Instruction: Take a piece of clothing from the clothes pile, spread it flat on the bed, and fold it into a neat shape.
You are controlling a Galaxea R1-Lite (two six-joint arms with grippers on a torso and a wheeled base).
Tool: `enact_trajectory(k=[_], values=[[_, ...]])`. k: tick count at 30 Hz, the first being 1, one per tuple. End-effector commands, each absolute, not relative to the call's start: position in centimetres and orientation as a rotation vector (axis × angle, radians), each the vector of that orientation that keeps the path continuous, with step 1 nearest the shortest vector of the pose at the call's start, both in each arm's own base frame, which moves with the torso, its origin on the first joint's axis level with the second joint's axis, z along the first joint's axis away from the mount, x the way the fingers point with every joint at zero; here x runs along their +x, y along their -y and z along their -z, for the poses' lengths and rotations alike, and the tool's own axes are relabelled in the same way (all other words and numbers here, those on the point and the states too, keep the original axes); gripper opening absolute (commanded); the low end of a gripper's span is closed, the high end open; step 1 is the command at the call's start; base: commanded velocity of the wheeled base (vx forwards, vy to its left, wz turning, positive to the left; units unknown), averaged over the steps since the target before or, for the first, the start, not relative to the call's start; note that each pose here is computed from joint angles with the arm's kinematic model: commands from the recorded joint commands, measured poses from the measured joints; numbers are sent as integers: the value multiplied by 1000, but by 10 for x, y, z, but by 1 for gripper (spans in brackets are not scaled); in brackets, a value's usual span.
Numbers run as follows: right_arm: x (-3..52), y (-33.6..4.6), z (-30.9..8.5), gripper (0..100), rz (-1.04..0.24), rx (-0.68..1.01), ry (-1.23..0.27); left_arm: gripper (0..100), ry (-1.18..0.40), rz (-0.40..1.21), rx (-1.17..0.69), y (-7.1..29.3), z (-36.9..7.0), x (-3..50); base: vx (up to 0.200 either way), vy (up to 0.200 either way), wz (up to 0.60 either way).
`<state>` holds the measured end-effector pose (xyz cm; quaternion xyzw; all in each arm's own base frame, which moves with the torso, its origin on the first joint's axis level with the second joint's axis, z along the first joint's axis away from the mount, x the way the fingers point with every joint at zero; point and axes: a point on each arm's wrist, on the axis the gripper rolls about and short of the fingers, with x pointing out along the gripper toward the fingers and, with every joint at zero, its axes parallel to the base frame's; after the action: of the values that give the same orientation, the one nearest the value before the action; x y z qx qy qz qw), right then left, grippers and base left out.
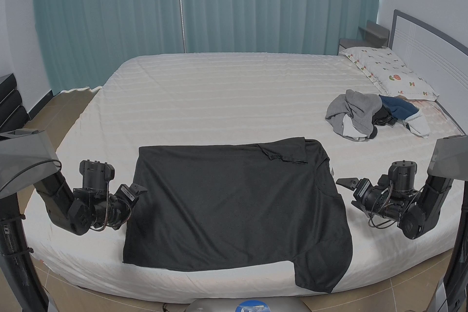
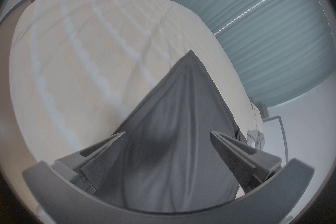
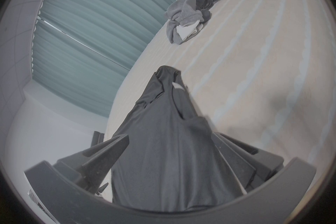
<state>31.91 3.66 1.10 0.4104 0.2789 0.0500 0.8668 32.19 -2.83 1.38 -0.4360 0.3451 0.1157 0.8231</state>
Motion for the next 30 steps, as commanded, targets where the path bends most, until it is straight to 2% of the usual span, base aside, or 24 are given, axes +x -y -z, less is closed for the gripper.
enact_trajectory(k=[1, 6, 17, 30], values=[[290, -46, 3, 100, -140, 901, -670, 100, -757, -168, -941, 37, -26, 288, -200, 0, 0], [287, -44, 10, 100, -127, 903, -687, 100, -796, -195, -923, 35, -14, 285, -200, 0, 0], [285, -42, 12, 100, -115, 907, -694, 100, -882, -217, -830, 36, 9, 277, 0, 0, 0], [285, -41, 13, 100, -111, 908, -696, 100, -908, -242, -759, 37, 13, 265, 0, 0, 0]])
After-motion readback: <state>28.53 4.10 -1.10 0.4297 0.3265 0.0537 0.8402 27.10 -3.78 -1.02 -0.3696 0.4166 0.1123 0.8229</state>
